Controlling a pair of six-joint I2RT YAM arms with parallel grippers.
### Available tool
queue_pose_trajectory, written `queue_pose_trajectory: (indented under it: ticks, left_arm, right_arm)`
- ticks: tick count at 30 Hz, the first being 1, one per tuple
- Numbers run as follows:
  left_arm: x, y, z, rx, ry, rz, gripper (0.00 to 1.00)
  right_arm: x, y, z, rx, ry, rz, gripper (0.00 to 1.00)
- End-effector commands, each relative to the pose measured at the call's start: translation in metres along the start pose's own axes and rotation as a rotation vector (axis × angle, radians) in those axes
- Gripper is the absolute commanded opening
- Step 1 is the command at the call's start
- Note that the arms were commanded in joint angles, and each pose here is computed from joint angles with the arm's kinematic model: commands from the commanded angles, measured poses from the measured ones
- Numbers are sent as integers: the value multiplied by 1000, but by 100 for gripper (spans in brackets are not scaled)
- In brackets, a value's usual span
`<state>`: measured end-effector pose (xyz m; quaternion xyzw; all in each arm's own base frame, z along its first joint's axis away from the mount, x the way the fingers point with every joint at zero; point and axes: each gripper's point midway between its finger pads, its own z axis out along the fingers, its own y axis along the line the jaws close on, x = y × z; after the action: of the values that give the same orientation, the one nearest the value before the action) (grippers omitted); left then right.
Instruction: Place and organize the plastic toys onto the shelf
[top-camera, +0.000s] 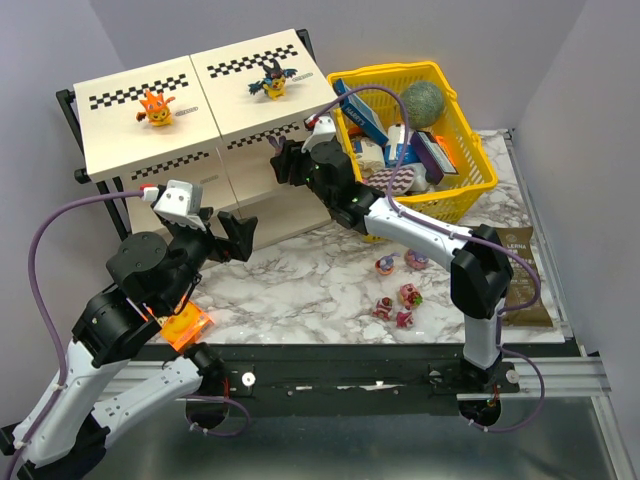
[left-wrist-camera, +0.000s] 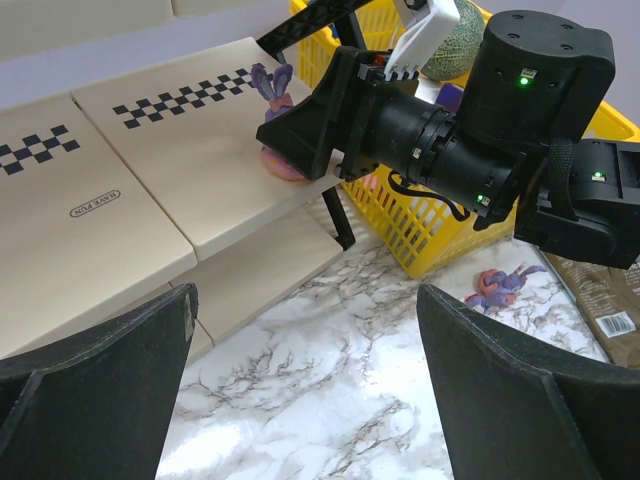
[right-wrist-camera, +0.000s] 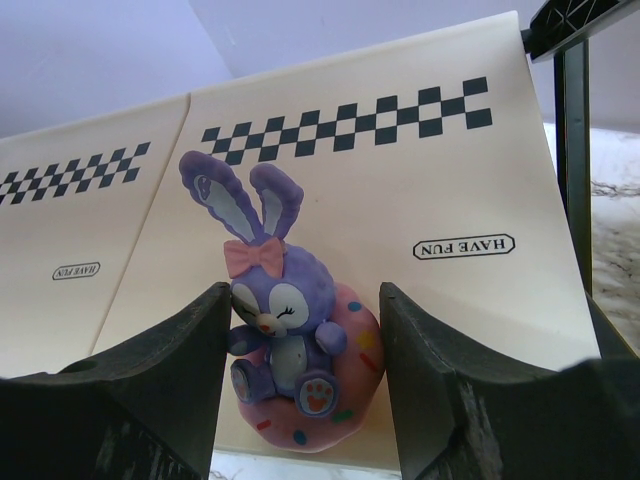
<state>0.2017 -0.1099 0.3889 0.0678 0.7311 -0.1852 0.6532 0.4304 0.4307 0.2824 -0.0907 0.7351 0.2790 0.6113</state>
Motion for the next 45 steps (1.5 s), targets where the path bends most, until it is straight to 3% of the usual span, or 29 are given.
queue_pose_trajectory:
  ticks: [1,9,12,35,45]
  left_arm:
    - [-2,2,0,-12,-4,2,99]
    - [-3,2,1,-15,-4,5,99]
    - [-2,3,1,-17,-3,6,99]
    - [-4,3,-6,-1,-32,-14,99]
    - [1,-8,-6,64,-22,-5,99]
  right_arm:
    - [12,-6,5,31,0,-14,54]
    - [-6,4,-3,-8,-19,11,82]
    - [-10,6,-5,-14,-21,18,87]
    - [-51,15,-59,-87,-42,56,91]
    - [-49,-10,-110,-2,95,22,91]
